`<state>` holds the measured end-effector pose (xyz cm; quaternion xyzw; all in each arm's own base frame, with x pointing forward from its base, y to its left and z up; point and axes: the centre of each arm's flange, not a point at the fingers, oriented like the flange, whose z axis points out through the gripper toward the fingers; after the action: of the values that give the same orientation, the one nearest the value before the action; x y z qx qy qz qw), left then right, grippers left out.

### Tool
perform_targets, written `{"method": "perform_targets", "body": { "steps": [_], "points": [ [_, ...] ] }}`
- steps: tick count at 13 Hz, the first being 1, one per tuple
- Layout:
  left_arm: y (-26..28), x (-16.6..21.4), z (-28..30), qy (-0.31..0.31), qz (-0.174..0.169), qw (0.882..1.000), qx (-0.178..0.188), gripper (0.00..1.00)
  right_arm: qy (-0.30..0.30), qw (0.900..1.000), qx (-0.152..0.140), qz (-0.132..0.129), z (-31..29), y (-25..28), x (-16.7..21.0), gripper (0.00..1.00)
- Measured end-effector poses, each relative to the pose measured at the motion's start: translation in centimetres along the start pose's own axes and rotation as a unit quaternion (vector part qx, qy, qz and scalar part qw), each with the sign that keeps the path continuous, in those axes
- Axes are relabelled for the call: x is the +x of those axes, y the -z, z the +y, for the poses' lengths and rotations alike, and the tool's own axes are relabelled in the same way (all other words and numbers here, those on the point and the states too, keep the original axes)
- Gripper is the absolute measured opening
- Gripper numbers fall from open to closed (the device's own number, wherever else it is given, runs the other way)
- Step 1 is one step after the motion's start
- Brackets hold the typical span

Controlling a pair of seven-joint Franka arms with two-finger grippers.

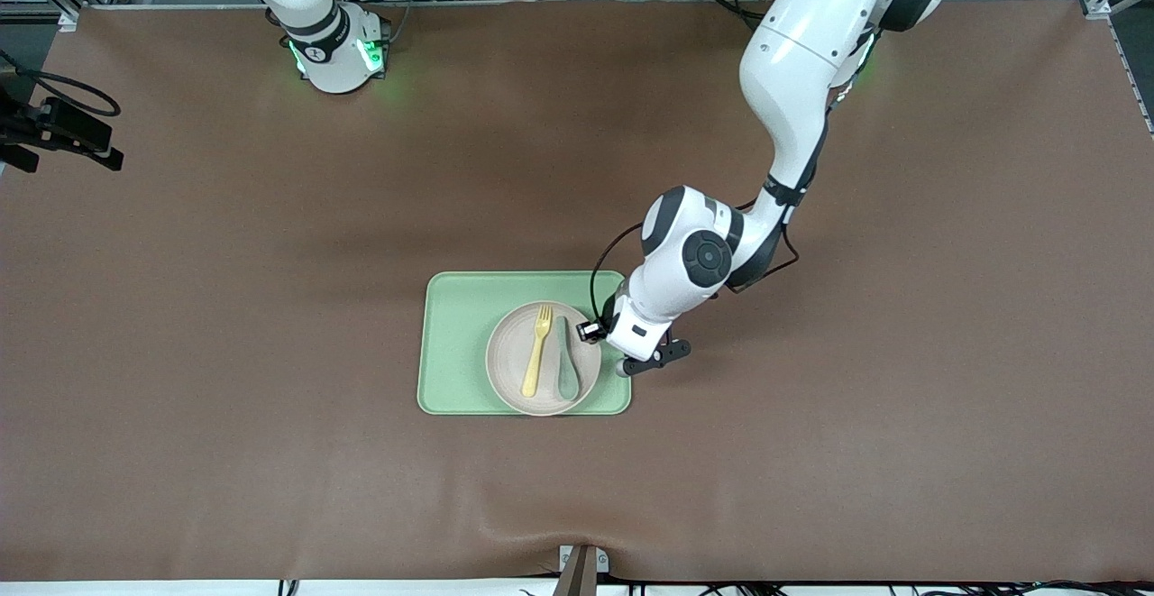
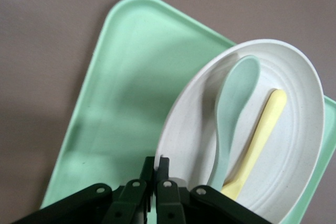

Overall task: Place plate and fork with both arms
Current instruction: 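Slide the plate with the left gripper onto the green tray, then release the plate and raise the left gripper while the right gripper approaches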

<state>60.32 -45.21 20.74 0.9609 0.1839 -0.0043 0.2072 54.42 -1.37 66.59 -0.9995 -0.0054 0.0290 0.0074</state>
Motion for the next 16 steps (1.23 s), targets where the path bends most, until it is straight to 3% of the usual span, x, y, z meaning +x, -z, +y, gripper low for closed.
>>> {"method": "perform_targets", "body": {
  "steps": [7, 16],
  "points": [
    [-1.0, -0.3, -0.2, 0.014, 0.004, 1.000, 0.000, 0.05, 0.006, 1.000, 0.000, -0.001, -0.6, -0.6, 0.6, 1.00],
    [-2.0, -2.1, 0.3, 0.019, -0.003, 1.000, 0.005, 0.05, 0.068, 0.998, -0.005, 0.008, -8.2, -2.5, 2.4, 1.00]
  ]
}}
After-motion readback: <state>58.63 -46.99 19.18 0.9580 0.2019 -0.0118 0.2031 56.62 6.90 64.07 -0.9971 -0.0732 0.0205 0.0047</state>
